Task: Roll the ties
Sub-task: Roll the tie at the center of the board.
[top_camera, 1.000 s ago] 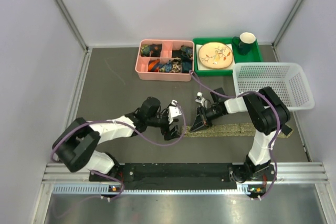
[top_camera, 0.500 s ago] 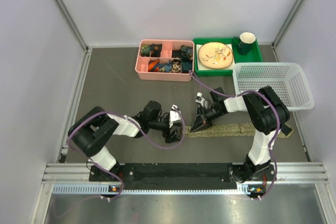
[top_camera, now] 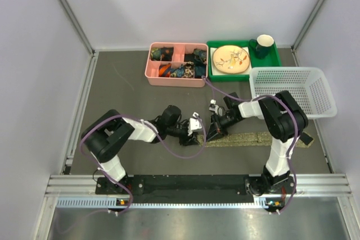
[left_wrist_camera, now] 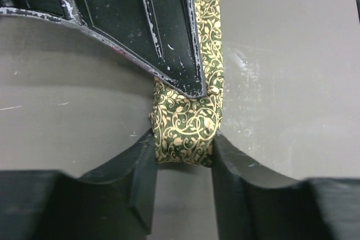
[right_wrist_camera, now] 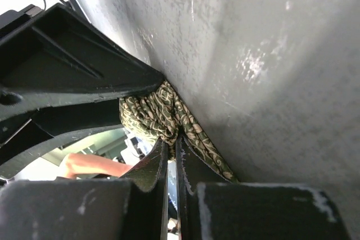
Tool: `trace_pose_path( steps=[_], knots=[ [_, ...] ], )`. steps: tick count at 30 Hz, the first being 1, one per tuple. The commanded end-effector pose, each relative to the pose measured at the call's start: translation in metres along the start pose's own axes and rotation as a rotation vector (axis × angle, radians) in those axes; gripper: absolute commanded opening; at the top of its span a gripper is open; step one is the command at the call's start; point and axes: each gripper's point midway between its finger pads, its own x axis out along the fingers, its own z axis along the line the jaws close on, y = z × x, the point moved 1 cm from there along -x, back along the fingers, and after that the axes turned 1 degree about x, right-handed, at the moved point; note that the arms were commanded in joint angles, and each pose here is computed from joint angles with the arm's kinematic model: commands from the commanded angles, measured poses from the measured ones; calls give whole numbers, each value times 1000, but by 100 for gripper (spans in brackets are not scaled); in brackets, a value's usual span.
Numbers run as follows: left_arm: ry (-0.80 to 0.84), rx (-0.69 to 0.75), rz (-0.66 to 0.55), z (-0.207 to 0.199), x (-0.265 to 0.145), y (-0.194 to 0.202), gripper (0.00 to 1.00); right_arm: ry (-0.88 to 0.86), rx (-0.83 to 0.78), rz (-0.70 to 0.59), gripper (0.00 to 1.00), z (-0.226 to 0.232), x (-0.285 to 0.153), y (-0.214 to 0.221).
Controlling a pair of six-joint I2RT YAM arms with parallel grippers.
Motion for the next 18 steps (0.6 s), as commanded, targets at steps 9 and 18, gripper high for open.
trace_pose_path(
  steps=[9, 18],
  knots=[
    [16, 5, 142, 8, -22, -38, 26, 122, -76, -67, 0, -32, 31, -10],
    [1, 25, 378, -2, -20, -1, 18, 90, -119, -61, 2, -21, 27, -9]
  ],
)
